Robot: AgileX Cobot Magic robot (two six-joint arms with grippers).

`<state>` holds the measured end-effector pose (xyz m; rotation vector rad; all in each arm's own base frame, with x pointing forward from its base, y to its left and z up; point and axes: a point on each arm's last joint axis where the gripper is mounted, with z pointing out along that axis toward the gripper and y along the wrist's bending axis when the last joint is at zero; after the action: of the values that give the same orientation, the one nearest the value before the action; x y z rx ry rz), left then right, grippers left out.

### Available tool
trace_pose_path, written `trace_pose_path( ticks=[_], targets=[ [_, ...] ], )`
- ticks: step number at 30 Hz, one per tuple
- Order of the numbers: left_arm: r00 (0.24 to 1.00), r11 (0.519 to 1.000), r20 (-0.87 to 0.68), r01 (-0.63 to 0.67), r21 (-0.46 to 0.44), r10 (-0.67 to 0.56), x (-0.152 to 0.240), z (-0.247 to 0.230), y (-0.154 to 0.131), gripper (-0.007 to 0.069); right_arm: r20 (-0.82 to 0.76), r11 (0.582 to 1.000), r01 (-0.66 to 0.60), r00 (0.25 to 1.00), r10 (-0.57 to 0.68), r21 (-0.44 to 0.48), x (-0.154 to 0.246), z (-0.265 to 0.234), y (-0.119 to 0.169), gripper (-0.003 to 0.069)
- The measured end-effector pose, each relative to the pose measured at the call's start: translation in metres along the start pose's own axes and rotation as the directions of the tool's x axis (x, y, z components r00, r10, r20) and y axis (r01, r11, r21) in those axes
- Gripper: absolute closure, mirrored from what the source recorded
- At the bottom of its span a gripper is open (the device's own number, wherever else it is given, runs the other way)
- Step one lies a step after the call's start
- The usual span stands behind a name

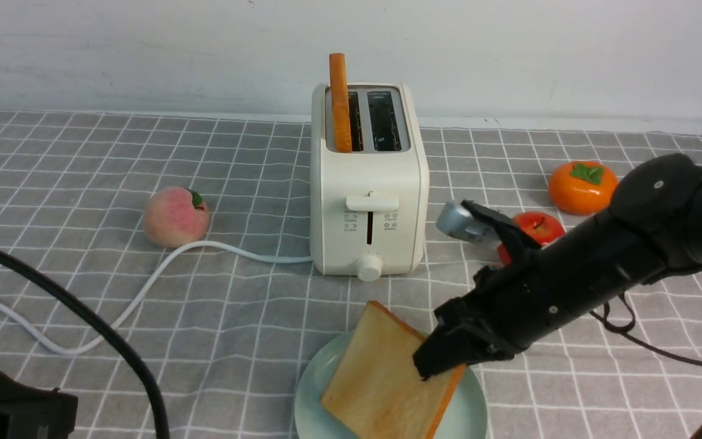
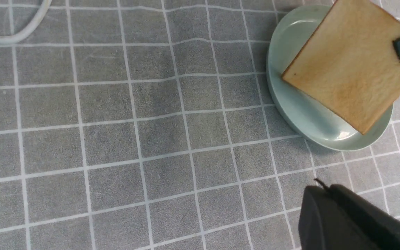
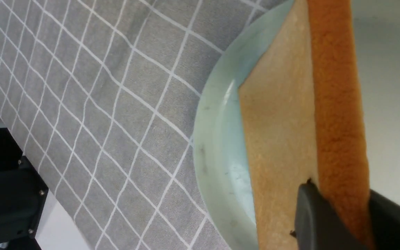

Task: Take toasted bread from bread machine on grey coffee table place on plate.
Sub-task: 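Place the held slice of bread on top of the slice on the plate with the right gripper, then reach for a toast slice standing in the toaster with the left gripper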

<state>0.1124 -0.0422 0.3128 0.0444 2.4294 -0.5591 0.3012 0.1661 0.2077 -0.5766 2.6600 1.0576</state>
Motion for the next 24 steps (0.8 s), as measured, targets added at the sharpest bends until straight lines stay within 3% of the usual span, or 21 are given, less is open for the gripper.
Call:
trace_pose_path(
  ticks=[7, 10, 13, 14, 16, 17, 19, 21, 22, 23, 24],
  targets=[
    [0.999, 1.0, 0.038, 0.0, -0.003, 0.0, -0.003, 0.0, 0.0, 0.0639, 0.01, 1.0, -0.017, 1.0, 0.017, 0.018, 0.0, -0.003, 0.001, 0.036],
    [0.995, 1.0, 0.103, 0.005, 0.0, -0.005, -0.009, 0.0, 0.0, 0.0639, 0.013, 0.995, 0.077, 0.997, -0.078, 0.065, -0.002, -0.02, 0.01, 0.0197],
    [0.988, 1.0, 0.152, 0.011, 0.006, -0.012, -0.014, -0.001, 0.0, 0.0639, 0.014, 0.98, 0.154, 0.988, -0.157, 0.127, -0.004, -0.038, 0.02, 0.0151],
    [0.982, 1.0, 0.189, 0.016, 0.009, -0.018, -0.017, -0.002, -0.001, 0.0639, 0.02, 0.963, 0.195, 0.979, -0.202, 0.188, -0.005, -0.054, 0.027, 0.0141],
    [0.97, 1.0, 0.242, 0.018, 0.011, -0.02, -0.024, -0.003, -0.001, 0.0639, 0.037, 0.926, 0.215, 0.971, -0.238, 0.309, -0.004, -0.084, 0.039, 0.0158],
    [0.969, 1.0, 0.246, 0.018, 0.011, -0.02, -0.025, -0.004, -0.002, 0.0639, 0.045, 0.922, 0.218, 0.969, -0.245, 0.32, -0.003, -0.089, 0.042, 0.0165],
    [0.961, 1.0, 0.277, 0.012, 0.013, -0.015, -0.036, -0.008, -0.004, 0.0639, 0.093, 0.885, 0.197, 0.961, -0.259, 0.422, 0.005, -0.123, 0.058, 0.0229],
    [0.953, 1.0, 0.302, 0.004, 0.016, -0.009, -0.053, -0.012, -0.009, 0.0639, 0.165, 0.847, 0.149, 0.95, -0.266, 0.51, 0.021, -0.156, 0.074, 0.0354],
    [0.953, 1.0, 0.304, 0.003, 0.016, -0.008, -0.054, -0.012, -0.01, 0.0639, 0.173, 0.843, 0.143, 0.948, -0.267, 0.518, 0.022, -0.16, 0.075, 0.0366],
    [0.948, 1.0, 0.318, -0.002, 0.02, -0.004, -0.07, -0.015, -0.014, 0.0639, 0.26, 0.814, 0.079, 0.926, -0.273, 0.575, 0.038, -0.187, 0.088, 0.0478],
    [0.946, 1.0, 0.323, -0.003, 0.023, -0.005, -0.077, -0.016, -0.015, 0.0639, 0.308, 0.806, 0.036, 0.913, -0.267, 0.591, 0.047, -0.198, 0.093, 0.0528]
  ],
)
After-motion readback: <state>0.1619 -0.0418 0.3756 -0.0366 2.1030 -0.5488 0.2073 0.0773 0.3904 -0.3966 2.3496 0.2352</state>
